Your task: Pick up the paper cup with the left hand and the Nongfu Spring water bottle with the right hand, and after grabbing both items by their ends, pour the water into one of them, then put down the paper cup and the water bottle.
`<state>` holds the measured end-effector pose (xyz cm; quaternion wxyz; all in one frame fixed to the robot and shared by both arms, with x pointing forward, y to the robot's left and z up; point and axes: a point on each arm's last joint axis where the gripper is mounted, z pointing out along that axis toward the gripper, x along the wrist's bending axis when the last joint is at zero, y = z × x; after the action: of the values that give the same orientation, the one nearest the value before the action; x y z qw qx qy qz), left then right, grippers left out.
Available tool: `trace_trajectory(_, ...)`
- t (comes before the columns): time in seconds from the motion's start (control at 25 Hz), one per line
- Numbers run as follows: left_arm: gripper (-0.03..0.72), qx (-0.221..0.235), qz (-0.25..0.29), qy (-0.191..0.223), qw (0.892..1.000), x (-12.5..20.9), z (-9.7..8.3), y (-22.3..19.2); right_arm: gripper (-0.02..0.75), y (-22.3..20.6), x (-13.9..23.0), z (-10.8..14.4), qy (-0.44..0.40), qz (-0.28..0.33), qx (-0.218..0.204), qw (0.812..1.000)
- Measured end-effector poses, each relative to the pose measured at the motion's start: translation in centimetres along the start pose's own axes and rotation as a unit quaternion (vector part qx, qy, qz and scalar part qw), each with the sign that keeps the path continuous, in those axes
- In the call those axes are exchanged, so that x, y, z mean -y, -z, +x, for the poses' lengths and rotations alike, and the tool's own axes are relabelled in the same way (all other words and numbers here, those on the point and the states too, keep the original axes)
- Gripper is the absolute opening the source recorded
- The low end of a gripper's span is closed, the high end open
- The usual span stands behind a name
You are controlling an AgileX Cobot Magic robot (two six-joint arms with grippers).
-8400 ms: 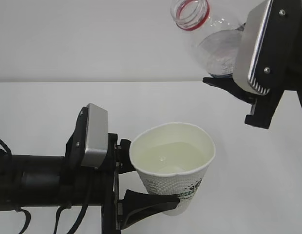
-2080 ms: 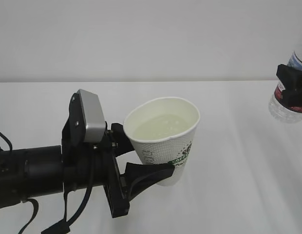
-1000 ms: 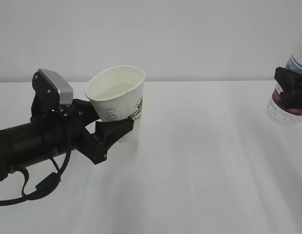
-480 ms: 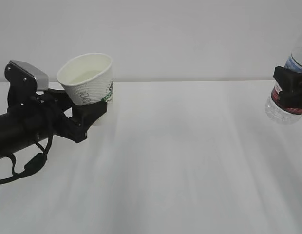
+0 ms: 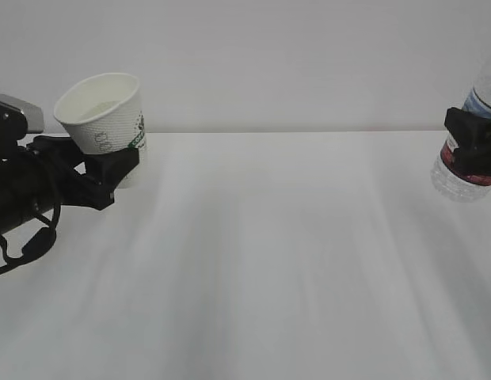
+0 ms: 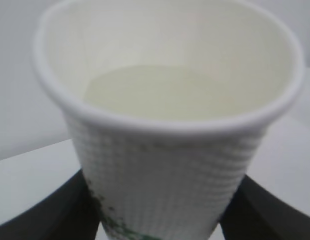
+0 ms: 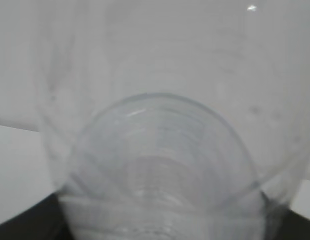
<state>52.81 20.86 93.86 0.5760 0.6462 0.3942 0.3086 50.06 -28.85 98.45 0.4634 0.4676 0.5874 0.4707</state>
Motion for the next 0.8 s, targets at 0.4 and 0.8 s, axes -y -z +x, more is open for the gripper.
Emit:
trace_trajectory(0.4,0.483,-0.062,-0.008,0.021,0.998,-0.1,2.7,0.6,0.442,0.0,0.0,0.0,0.0,0.0,0.0,1.0)
trace_trajectory(0.8,0.483,-0.114,-0.014,0.036,0.993,-0.2,5.0,1.5,0.442,0.0,0.0,0.0,0.0,0.0,0.0,1.0)
